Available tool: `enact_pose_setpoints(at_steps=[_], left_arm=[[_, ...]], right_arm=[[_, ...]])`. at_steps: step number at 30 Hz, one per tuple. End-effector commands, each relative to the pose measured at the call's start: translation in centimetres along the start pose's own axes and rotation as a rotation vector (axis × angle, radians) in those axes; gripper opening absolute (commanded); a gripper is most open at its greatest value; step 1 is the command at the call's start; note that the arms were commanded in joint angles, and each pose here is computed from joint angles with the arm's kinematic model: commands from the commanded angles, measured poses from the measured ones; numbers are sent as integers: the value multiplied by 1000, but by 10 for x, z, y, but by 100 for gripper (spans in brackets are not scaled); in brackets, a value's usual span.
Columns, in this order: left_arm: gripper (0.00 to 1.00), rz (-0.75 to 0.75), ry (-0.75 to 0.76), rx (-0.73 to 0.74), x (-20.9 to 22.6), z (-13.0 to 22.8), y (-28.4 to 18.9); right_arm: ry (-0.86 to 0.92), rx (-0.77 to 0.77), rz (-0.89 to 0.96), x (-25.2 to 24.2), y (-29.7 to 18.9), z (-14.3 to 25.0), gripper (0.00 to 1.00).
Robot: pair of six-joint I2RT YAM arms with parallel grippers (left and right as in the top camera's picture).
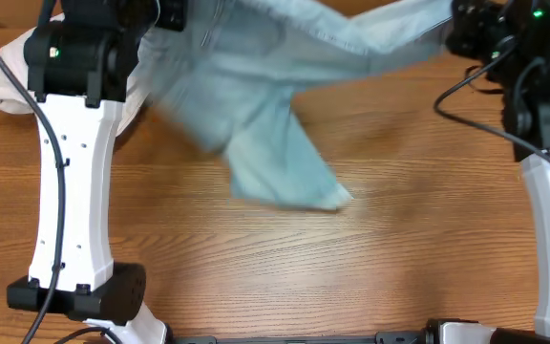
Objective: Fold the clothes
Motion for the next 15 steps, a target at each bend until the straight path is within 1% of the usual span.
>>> enact_pose_setpoints(at_steps=[1,3,6,9,12,14,15], left_arm=[[4,-33,26,-331,11,-87,-104],[4,-34,26,-334,10,-89,-120],[4,4,28,-273,3,-76,-131],[5,28,17,-130,-2,-44,-127],[8,59,8,28,-8,-9,-117],[12,83,-2,152,-13,17,-107],[13,90,-5,189,-14,25,-103]], right_arm=[[-37,-223,-26,23,-67,-76,4],[-31,-220,-11,21,-81,-83,4],[-14,-177,3,15,-91,-78,4],[-5,-82,41,5,-91,-57,5],[11,57,80,-7,-84,-26,5],[56,192,97,-14,-80,4,5],[69,230,104,-16,-79,12,5]])
Point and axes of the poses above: each gripper's point midway between its finger pads, its own y axis out along the fingers, its own x axis along the line the jaws close on, z = x × y, the point moved 2 cm from there along -y, back along the fingers, and after that the axes turned 7 degrees about y, right-handed, at the moved point
